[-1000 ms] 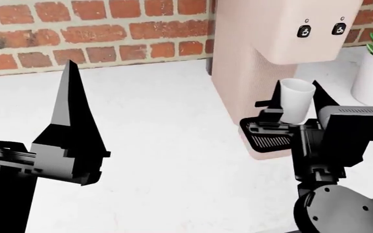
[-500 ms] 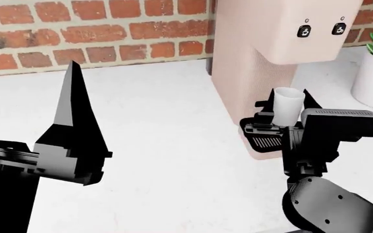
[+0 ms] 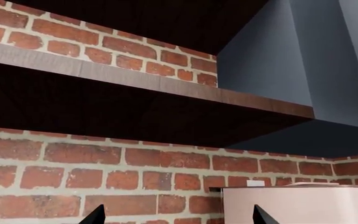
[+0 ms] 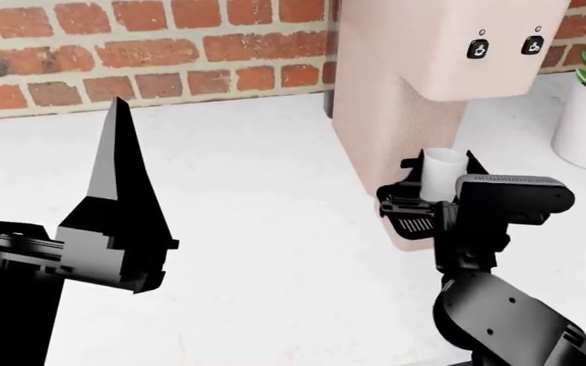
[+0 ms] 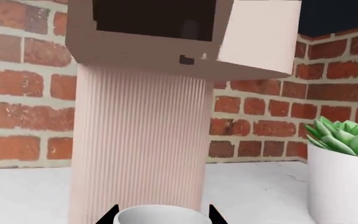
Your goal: Pick the mug from the cabinet, place it under the coffee machine dispenser, and press the start button.
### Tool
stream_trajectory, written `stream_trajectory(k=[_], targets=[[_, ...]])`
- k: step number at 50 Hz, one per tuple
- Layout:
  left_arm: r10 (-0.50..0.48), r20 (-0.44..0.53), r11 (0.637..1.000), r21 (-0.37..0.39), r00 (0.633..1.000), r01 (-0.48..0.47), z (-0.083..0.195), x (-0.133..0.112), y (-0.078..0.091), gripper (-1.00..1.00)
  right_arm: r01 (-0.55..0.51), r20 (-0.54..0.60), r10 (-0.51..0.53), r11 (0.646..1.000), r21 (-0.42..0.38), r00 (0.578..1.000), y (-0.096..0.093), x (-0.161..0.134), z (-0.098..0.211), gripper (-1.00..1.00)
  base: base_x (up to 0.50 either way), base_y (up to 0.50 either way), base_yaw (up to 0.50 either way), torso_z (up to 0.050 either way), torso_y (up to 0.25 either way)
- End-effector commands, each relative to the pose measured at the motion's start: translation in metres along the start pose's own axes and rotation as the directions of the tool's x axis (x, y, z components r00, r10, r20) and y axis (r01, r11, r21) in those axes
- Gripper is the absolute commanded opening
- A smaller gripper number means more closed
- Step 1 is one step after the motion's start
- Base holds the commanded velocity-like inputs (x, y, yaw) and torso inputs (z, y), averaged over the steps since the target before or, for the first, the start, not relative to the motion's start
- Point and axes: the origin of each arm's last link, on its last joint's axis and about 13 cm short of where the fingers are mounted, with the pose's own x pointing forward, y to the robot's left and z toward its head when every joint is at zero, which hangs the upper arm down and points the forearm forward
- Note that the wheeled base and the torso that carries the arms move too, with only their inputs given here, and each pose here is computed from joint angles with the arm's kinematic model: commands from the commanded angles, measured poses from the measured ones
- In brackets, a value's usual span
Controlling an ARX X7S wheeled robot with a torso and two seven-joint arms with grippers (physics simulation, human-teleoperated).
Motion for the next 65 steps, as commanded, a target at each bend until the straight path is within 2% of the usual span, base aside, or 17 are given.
stream_trajectory(k=[1, 12, 13, 33, 49, 57, 65], targets=[[-0.001, 0.002, 1.0, 0.0, 1.0, 0.001, 0.001, 0.0, 0.0, 1.0, -0.004, -0.012, 0.003, 1.0, -0.029, 1.0, 0.003, 0.011, -0.007, -1.0, 0.0, 0.0, 0.0, 0.0, 0.0], [0.001, 0.003, 1.0, -0.004, 1.0, -0.001, 0.001, 0.0, 0.0, 1.0, 0.009, -0.039, -0.011, 0.999, -0.033, 0.999, 0.002, 0.016, -0.017, -1.0, 0.0, 0.0, 0.0, 0.0, 0.0], [0.001, 0.003, 1.0, -0.004, 1.0, -0.001, 0.001, 0.0, 0.0, 1.0, 0.013, -0.043, -0.014, 0.999, -0.033, 0.999, 0.002, 0.016, -0.017, 1.0, 0.0, 0.0, 0.0, 0.0, 0.0], [0.0, 0.005, 1.0, -0.007, 1.0, 0.0, 0.002, 0.0, 0.0, 1.0, 0.006, -0.046, -0.007, 1.0, -0.017, 0.999, 0.001, 0.015, -0.013, 1.0, 0.0, 0.0, 0.0, 0.0, 0.0], [0.0, 0.008, 1.0, -0.005, 1.0, 0.0, 0.003, -0.001, 0.0, 1.0, -0.015, 0.087, 0.01, 0.998, 0.054, 0.996, -0.01, -0.007, 0.037, 1.0, 0.0, 0.0, 0.0, 0.001, 0.0], [0.001, 0.008, 1.0, -0.006, 1.0, -0.001, 0.003, -0.001, 0.0, 1.0, -0.04, 0.072, 0.033, 0.994, 0.104, 0.997, -0.018, -0.022, 0.044, 1.0, 0.0, 0.0, 0.0, 0.0, 0.0], [0.001, 0.007, 1.0, -0.008, 1.0, -0.001, 0.003, -0.001, 0.001, 1.0, -0.074, 0.059, 0.068, 0.991, 0.111, 0.996, -0.024, -0.036, 0.052, 1.0, 0.0, 0.0, 0.0, 0.0, 0.0]])
